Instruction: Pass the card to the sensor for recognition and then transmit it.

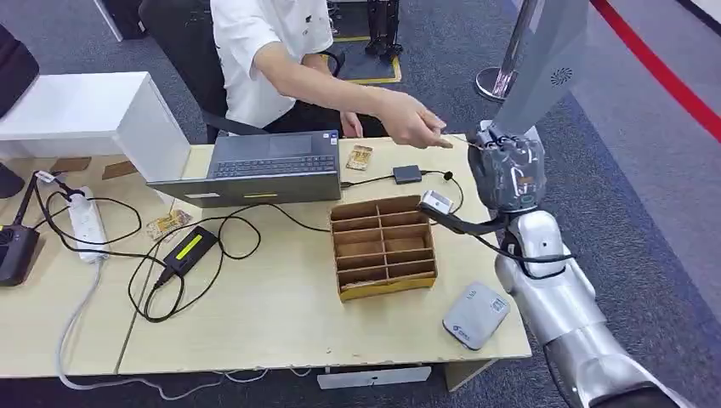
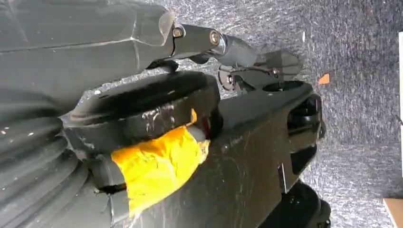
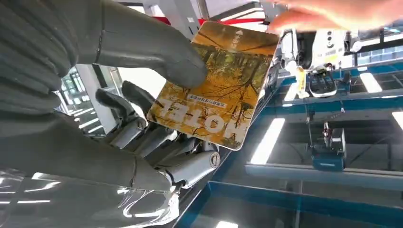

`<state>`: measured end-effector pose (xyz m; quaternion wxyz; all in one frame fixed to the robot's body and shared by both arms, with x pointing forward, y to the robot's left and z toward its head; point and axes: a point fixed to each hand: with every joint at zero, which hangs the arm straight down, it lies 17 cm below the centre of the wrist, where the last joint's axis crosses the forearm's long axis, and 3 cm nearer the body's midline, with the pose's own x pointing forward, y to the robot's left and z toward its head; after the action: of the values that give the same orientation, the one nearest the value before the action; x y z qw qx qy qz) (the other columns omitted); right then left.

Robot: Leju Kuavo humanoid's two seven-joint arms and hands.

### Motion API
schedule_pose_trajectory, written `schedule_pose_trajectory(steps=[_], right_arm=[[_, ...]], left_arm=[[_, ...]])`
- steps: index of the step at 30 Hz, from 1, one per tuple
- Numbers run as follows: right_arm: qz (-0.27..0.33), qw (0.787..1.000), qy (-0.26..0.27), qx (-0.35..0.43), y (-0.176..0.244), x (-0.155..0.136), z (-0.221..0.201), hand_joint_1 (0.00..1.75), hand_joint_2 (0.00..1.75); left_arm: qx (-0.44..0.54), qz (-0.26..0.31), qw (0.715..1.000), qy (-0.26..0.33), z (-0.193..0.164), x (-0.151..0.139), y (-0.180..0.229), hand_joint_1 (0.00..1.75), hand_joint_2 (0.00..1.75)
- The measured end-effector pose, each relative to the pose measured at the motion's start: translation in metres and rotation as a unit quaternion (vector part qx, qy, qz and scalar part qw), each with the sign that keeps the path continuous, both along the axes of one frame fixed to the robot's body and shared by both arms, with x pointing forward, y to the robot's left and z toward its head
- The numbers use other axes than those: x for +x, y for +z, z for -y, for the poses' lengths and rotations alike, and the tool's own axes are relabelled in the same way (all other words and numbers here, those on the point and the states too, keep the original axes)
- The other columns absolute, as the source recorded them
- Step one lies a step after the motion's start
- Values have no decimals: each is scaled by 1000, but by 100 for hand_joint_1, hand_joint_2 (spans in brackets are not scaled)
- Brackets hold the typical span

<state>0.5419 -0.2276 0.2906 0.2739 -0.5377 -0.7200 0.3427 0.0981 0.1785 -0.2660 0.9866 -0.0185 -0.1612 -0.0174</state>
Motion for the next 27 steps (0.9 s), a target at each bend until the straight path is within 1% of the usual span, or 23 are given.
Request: schedule_pose_trajectory(steps=[10, 14, 18, 27], right_arm=[[0, 1000, 1, 1, -1, -1, 1, 175, 175], [5, 1000, 2, 8, -8, -12, 3, 175, 175], [5, 1000, 5, 15, -25, -33, 8, 175, 175], [-4, 1000, 15, 27, -61, -97, 22, 175, 175]], left_arm=[[-7, -4, 1000, -2, 3, -1, 0, 0, 175], [0, -4, 1000, -2, 0, -1, 0, 0, 175], [2, -4, 1000, 4, -1, -1, -1, 0, 175], [0, -6, 1000, 23, -2, -2, -1, 0, 175]])
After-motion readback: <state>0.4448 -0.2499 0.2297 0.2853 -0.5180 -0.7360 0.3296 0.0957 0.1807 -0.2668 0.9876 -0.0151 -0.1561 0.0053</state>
